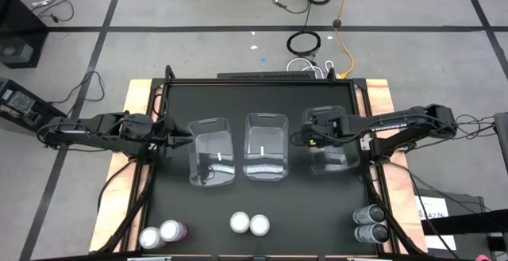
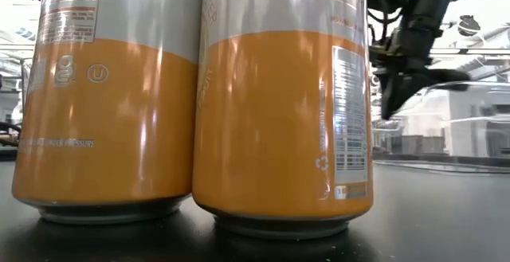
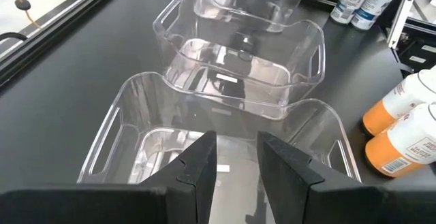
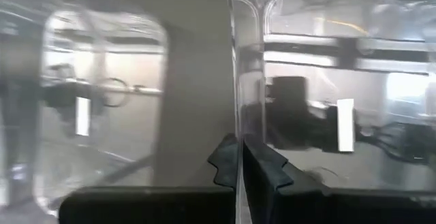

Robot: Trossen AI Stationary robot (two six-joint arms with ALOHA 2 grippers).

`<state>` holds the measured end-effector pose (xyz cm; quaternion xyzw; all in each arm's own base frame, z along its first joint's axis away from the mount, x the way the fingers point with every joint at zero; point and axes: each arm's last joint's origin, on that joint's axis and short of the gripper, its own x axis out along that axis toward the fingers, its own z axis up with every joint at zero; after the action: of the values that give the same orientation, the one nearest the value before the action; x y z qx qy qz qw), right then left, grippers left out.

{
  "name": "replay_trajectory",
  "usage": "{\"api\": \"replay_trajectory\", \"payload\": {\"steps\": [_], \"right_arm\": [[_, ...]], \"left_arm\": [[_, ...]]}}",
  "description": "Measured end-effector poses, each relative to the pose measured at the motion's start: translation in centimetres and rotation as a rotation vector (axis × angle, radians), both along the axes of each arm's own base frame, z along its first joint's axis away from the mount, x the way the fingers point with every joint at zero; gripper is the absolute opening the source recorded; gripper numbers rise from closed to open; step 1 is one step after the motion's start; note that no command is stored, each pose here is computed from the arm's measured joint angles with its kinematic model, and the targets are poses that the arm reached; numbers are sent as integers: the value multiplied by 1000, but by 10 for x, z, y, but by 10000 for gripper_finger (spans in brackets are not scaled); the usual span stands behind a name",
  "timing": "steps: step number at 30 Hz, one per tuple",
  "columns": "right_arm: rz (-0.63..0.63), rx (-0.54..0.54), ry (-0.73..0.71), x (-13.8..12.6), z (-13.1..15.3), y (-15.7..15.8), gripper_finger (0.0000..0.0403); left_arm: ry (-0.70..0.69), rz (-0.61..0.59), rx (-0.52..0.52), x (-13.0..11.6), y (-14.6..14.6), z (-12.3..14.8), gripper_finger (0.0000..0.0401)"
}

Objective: Sort soda cans
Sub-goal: Move the transparent bin

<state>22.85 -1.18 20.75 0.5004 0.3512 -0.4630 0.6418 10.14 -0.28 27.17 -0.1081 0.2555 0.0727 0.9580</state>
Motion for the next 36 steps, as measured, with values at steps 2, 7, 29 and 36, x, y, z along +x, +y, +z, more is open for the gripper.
{"api": "replay_trajectory", "payload": {"steps": [2, 7, 29, 36], "right_arm": [[-4, -7, -38, 10, -4, -1, 3], [-12, 0, -31, 35, -4, 0, 2], [10, -22, -92, 104, 16, -2, 0], [4, -25, -99, 104, 16, -2, 6]], "left_arm": [[0, 0, 0, 0, 0, 0, 116], [5, -1, 3, 0, 0, 0, 116], [67, -10, 7, -6, 0, -5, 116], [67, -10, 6, -6, 0, -5, 116]]}}
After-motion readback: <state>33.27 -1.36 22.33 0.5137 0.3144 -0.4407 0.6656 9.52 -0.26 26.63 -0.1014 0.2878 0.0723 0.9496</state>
